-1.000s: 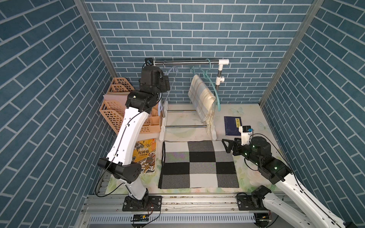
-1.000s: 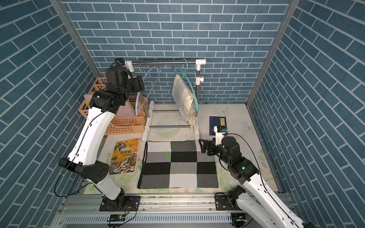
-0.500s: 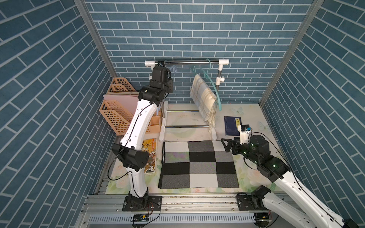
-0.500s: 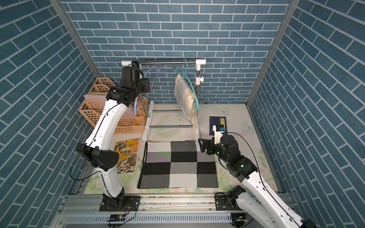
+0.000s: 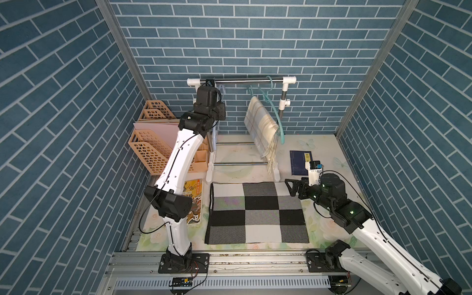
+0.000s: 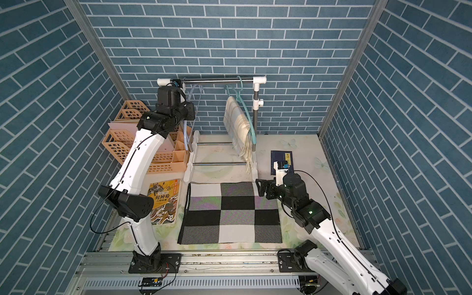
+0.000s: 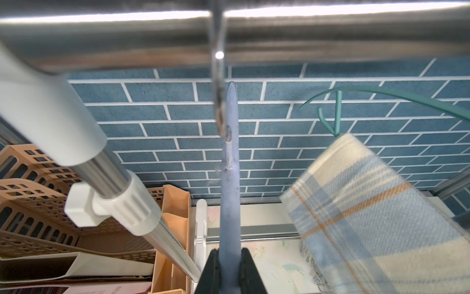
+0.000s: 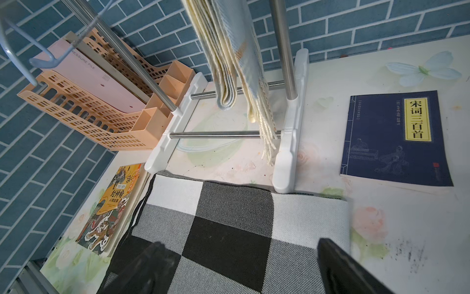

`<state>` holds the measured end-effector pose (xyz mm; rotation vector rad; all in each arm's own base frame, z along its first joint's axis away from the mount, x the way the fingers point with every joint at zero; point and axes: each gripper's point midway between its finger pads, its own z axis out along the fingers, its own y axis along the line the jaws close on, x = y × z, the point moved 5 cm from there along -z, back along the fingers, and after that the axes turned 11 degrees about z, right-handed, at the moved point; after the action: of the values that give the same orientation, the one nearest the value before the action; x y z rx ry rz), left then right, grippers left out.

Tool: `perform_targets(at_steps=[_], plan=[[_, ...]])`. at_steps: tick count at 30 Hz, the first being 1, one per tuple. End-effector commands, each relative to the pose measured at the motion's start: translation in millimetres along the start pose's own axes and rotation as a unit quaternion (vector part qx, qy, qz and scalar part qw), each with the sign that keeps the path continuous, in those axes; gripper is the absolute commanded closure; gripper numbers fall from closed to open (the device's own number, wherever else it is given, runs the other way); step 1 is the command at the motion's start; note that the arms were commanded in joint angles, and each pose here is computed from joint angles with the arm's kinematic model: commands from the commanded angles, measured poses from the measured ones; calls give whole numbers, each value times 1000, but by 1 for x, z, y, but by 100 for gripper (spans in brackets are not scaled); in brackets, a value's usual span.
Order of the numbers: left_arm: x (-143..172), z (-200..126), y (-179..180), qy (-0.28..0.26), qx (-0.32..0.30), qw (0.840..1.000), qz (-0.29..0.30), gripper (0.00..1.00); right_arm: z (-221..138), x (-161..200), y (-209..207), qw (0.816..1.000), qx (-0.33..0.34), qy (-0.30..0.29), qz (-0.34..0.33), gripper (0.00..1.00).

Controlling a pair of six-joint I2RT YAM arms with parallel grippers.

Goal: Hang the scarf on the hanger
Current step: Pick up the hanger from the clothesline.

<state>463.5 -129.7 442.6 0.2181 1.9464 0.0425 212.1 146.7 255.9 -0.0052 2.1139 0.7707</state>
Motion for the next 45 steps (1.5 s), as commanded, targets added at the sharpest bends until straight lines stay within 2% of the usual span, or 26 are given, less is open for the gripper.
perform_targets(at_steps=[1, 5, 12, 18, 23, 28, 32, 37, 45], plan=[[-29, -31, 4, -65, 23, 998, -11, 100, -5, -11, 8, 1000, -13, -21, -14, 4], [-39, -50, 5, -95, 38, 995, -17, 100, -8, -12, 8, 1000, -13, -24, -14, 4], [-39, -78, 8, -112, 49, 992, -19, 100, -11, -12, 8, 999, -13, -27, -15, 4], [-17, -99, 15, -95, 38, 994, -33, 100, -12, -8, 5, 1000, -10, -27, -14, 4], [14, -120, 17, -66, 28, 996, -44, 100, -13, -5, 2, 1000, -9, -26, -10, 4], [52, -149, -1, -27, 33, 998, -42, 100, -11, -1, -5, 1000, 10, -23, 5, 4], [96, -173, -23, -4, 31, 998, -46, 100, -6, 6, -19, 998, 58, -11, 23, 4], [165, -187, -56, 21, 59, 993, -103, 100, 5, 26, -40, 992, 112, 24, 45, 2], [236, -201, -122, 5, 100, 984, -148, 100, 16, 56, -63, 984, 151, 64, 75, 1]])
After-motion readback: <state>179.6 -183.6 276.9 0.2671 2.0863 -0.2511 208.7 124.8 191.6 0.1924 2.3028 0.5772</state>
